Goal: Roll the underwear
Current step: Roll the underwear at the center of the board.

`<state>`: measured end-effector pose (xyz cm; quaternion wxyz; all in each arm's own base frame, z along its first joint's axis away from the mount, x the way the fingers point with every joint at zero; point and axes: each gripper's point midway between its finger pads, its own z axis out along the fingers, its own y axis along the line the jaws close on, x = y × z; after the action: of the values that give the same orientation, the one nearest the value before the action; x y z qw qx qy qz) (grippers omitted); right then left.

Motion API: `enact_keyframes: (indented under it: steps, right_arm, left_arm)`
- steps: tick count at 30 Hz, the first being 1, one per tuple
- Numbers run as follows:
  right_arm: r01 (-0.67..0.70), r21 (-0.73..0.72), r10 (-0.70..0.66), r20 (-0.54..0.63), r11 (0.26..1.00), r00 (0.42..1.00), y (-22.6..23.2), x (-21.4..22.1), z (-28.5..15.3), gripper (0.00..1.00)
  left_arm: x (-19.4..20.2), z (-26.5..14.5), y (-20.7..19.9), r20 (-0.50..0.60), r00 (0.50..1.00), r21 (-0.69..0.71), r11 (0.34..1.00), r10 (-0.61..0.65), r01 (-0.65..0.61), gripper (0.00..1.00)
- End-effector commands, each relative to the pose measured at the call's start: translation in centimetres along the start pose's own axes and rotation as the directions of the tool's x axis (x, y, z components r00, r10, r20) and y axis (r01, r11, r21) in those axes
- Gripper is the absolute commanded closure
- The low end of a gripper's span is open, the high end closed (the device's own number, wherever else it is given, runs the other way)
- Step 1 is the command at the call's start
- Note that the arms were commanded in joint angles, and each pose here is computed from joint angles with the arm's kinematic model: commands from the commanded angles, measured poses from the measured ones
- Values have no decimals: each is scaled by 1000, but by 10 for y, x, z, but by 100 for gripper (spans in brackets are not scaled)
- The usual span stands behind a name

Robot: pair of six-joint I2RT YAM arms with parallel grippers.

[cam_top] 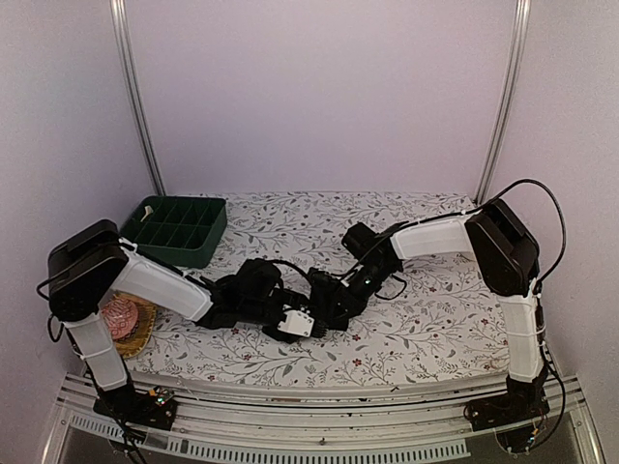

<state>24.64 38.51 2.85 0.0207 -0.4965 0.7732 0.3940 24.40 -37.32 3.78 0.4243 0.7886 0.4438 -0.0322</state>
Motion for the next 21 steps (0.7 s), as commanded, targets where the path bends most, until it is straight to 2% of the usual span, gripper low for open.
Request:
enact_keyframes:
  steps: [1, 5, 9, 12, 17, 19, 21]
  right_arm:
    - [-34, 1, 34, -24, 999, 999, -5, 5, 5, 96]
    - [-35, 2, 35, -26, 999, 999, -6, 6, 6, 96]
    - [-36, 4, 36, -27, 999, 999, -7, 6, 6, 96]
    - [-30, 10, 31, -27, 999, 999, -7, 6, 6, 96]
    - [-11, 55, 12, -22, 998, 1000, -10, 5, 0, 94]
    - [24, 112, -25, 6, 993, 1000, -8, -1, -12, 84]
    - [52, 181, -60, 39, 982, 997, -5, -2, -25, 58]
  left_arm:
    - [-6, 13, -3, -17, 1000, 9, 1000, -4, 4, 38]
    - [-1, 21, -8, -46, 999, 26, 999, -18, 19, 41]
    - [3, 25, -9, -65, 997, 34, 999, -29, 31, 50]
    - [5, 29, -11, -81, 996, 51, 998, -41, 45, 63]
    - [7, 29, -19, -104, 992, 109, 990, -74, 86, 96]
    - [7, 27, -25, -120, 987, 156, 980, -105, 124, 100]
    - [6, 24, -32, -134, 981, 208, 964, -139, 166, 100]
